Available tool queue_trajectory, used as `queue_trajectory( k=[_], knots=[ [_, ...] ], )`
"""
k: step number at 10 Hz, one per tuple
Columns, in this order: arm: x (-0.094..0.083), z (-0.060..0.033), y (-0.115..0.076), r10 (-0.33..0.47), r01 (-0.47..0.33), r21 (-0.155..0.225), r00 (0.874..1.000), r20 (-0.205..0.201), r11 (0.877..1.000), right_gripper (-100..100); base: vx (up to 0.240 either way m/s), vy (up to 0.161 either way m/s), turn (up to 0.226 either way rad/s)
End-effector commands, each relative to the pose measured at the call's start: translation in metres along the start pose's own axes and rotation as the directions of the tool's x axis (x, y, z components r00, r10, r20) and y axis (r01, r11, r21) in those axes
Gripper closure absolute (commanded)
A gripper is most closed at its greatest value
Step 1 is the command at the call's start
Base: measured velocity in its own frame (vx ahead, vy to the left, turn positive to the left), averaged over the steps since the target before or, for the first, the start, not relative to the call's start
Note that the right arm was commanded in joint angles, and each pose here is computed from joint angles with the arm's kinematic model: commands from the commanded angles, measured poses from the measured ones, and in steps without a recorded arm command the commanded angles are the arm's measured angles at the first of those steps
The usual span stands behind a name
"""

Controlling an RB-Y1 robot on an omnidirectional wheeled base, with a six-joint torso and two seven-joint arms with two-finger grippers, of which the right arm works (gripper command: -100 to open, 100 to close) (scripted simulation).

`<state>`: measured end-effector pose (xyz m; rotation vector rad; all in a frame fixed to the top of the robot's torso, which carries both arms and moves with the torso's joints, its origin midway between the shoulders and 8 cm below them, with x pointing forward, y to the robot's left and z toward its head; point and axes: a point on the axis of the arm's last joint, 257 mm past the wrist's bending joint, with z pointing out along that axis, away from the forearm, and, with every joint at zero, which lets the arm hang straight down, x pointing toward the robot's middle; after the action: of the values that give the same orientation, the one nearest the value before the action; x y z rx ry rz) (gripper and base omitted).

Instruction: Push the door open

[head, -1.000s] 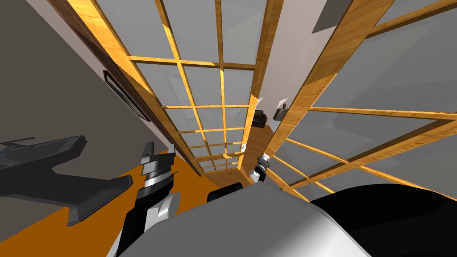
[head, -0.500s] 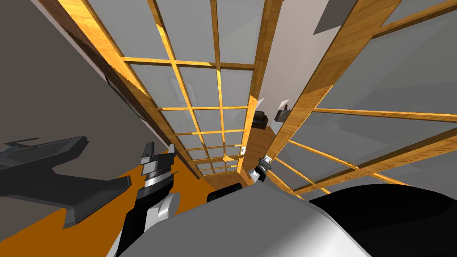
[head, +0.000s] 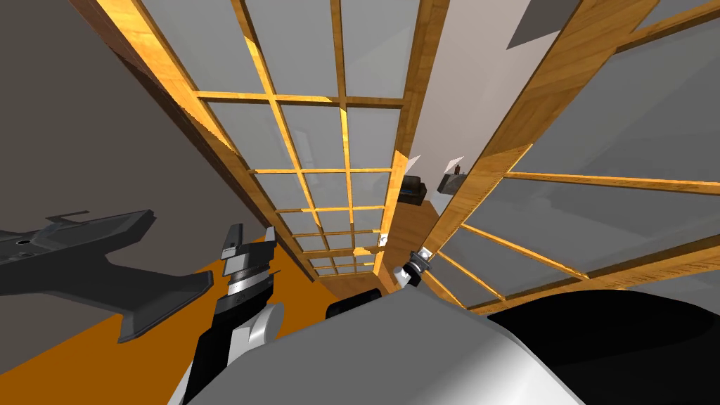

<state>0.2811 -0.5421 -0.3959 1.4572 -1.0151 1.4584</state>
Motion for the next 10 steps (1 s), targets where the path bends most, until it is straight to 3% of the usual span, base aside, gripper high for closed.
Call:
queue_trajectory(
  k=[1, 5, 9, 10],
  knots=[
    [0.003, 0.0071, 0.017, -0.006, 0.005, -0.042, 1.0, -0.015, 0.999, 100, 0.009, -0.074, 0.113],
    [0.007, 0.0173, 0.054, -0.013, 0.009, -0.141, 0.999, -0.03, 0.99, 100, -0.023, -0.112, 0.154],
    [0.009, 0.0216, 0.086, -0.019, 0.01, -0.234, 0.999, -0.037, 0.972, 100, -0.026, -0.094, 0.129],
    [0.009, 0.0216, 0.086, -0.019, 0.01, -0.234, 0.999, -0.037, 0.972, 100, -0.024, -0.067, 0.04]
  ],
)
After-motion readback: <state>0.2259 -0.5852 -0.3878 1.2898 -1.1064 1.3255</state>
